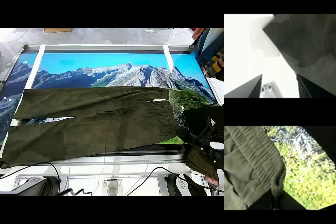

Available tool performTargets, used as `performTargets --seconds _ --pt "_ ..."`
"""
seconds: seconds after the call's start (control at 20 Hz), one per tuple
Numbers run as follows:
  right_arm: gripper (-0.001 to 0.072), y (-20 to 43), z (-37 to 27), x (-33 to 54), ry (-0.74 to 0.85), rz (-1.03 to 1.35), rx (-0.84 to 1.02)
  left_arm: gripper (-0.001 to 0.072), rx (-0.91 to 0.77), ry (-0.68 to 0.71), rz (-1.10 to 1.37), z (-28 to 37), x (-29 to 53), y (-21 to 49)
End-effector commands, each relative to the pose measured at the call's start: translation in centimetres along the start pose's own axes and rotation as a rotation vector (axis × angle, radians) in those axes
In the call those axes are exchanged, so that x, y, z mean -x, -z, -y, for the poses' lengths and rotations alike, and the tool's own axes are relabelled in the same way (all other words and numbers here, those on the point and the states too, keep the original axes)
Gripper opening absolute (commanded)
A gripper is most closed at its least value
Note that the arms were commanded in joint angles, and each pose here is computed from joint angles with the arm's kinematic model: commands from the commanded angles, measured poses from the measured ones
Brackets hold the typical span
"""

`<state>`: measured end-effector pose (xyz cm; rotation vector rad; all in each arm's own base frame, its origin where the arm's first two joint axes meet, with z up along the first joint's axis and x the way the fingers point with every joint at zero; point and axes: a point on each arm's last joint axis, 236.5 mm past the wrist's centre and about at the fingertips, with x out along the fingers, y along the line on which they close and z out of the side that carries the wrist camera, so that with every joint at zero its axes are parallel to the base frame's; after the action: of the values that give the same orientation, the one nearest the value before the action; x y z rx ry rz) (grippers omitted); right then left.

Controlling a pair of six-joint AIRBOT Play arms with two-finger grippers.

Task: Fold the clothes and pants, and hang the long-sleeved shirts on hangers.

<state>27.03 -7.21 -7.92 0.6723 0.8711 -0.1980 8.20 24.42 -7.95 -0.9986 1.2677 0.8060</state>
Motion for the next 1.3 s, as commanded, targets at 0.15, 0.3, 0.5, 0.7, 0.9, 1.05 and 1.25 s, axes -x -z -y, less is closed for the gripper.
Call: performTargets --seconds 0.15,0.3,0.5,0.7,0.9,1.05,1.25 --pt "0.0026 0.0 0.0 0.0 -0.001 0.001 0.000 0.0645 0.044 0.037 0.169 0.1 -0.9 -3.8" --pt "0.0026 0.0 -0.1 0.0 -0.002 0.000 0.000 0.0640 0.053 0.128 0.172 1.8 -2.1 -4.6" --pt "0.0026 0.1 -0.1 0.0 -0.005 -0.004 0.001 0.0549 0.045 0.146 0.139 2.0 -3.4 -4.4" --pt "0.0026 0.2 -0.5 0.3 -0.012 -0.035 0.043 0.0257 0.034 0.135 0.161 1.9 -2.6 -4.6" --pt "0.0025 0.0 -1.6 1.2 -0.040 -0.083 0.107 0.0019 -0.003 0.132 0.240 2.4 -0.2 -5.4" --pt "0.0025 0.3 -2.7 2.5 -0.061 -0.153 0.164 0.0019 -0.071 0.235 0.427 5.8 4.3 -8.0" --pt "0.0024 -2.0 -3.1 6.4 0.028 -0.074 0.168 0.0018 -0.004 0.483 0.552 11.3 8.1 -10.2"
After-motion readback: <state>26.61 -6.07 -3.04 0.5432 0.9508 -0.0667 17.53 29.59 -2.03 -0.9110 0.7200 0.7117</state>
